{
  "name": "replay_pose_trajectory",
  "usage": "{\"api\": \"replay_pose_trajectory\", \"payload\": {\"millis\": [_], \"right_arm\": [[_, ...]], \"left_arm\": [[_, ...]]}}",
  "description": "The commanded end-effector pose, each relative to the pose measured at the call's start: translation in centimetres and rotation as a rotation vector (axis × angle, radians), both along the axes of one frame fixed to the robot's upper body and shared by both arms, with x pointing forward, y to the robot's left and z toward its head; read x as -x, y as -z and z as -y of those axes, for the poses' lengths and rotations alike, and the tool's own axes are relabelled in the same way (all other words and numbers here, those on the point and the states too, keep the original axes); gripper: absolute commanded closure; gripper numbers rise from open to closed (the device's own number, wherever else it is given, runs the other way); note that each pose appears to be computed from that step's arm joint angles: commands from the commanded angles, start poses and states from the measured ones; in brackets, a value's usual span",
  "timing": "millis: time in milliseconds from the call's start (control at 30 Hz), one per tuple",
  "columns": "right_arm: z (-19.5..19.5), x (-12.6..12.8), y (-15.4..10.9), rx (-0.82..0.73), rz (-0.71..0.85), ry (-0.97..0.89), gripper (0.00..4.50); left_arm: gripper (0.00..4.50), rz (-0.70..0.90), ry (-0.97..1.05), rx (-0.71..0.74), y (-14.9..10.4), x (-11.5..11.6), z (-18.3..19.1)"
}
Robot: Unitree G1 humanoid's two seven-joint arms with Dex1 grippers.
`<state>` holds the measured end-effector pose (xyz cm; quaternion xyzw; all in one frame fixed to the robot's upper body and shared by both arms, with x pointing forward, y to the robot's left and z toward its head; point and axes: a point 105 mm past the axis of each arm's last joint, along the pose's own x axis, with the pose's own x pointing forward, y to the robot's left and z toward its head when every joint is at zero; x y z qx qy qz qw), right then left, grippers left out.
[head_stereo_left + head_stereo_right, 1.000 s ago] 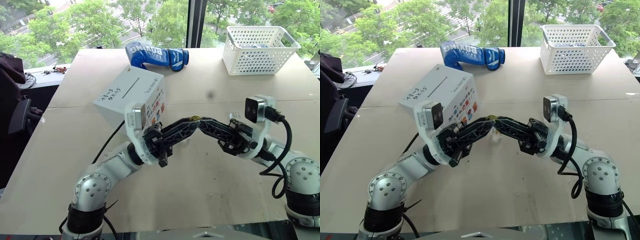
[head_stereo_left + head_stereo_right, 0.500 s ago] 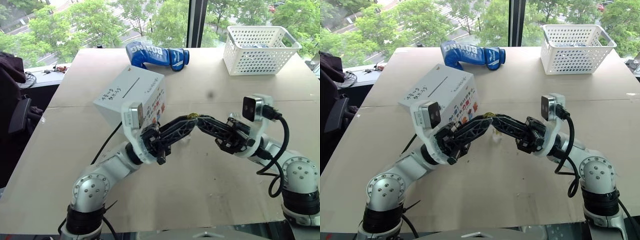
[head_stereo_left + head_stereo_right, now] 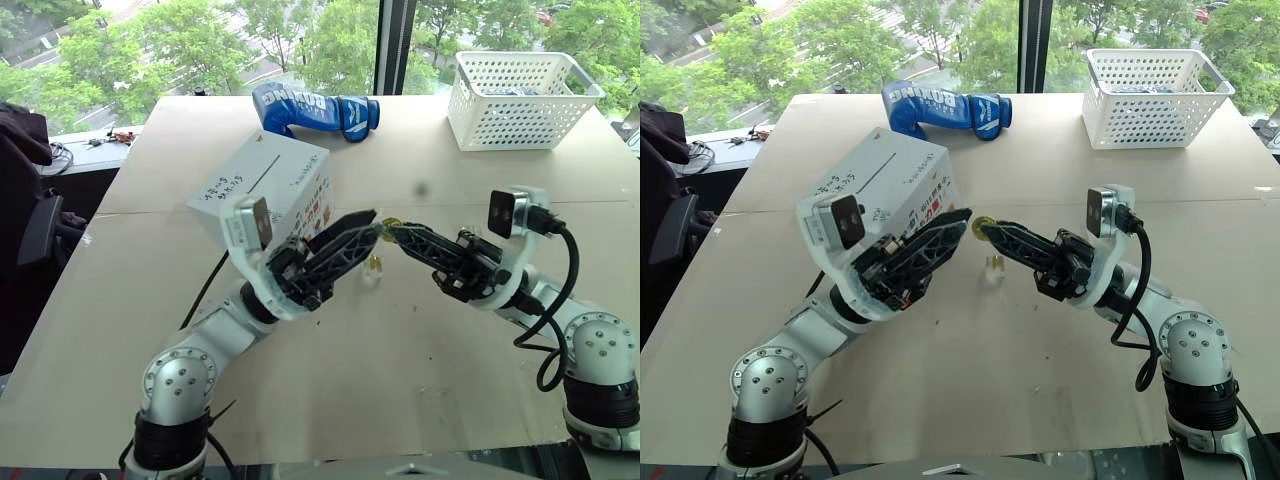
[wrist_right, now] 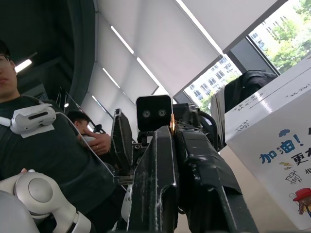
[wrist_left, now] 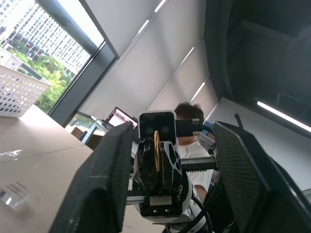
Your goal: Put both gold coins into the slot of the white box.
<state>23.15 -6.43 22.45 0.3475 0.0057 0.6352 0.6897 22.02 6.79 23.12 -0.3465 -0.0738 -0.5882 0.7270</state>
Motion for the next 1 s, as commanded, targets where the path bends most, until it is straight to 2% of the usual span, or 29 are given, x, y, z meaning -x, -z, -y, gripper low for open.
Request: {"api": "replay_pose_trajectory", "payload": {"millis": [33,67,600,1000], "right_arm": [[0.2,0.2,-1.2,-0.035,0.039,0.002,4.5],[0.1,0.2,-1.2,-0.035,0.04,0.001,4.5],[-0.4,1.2,-1.7,-0.05,0.065,-0.065,4.5],[-0.9,2.0,-1.8,-0.03,0.092,-0.115,4.5]], "left_arm": [[3.65,0.055,0.019,0.022,-1.0,0.9,0.1],[4.08,0.056,0.019,0.02,-1.0,0.8,0.2],[4.08,0.04,-0.009,0.015,-0.5,0.2,0.6],[4.08,0.021,0.025,0.002,-0.1,0.5,1.1]]}}
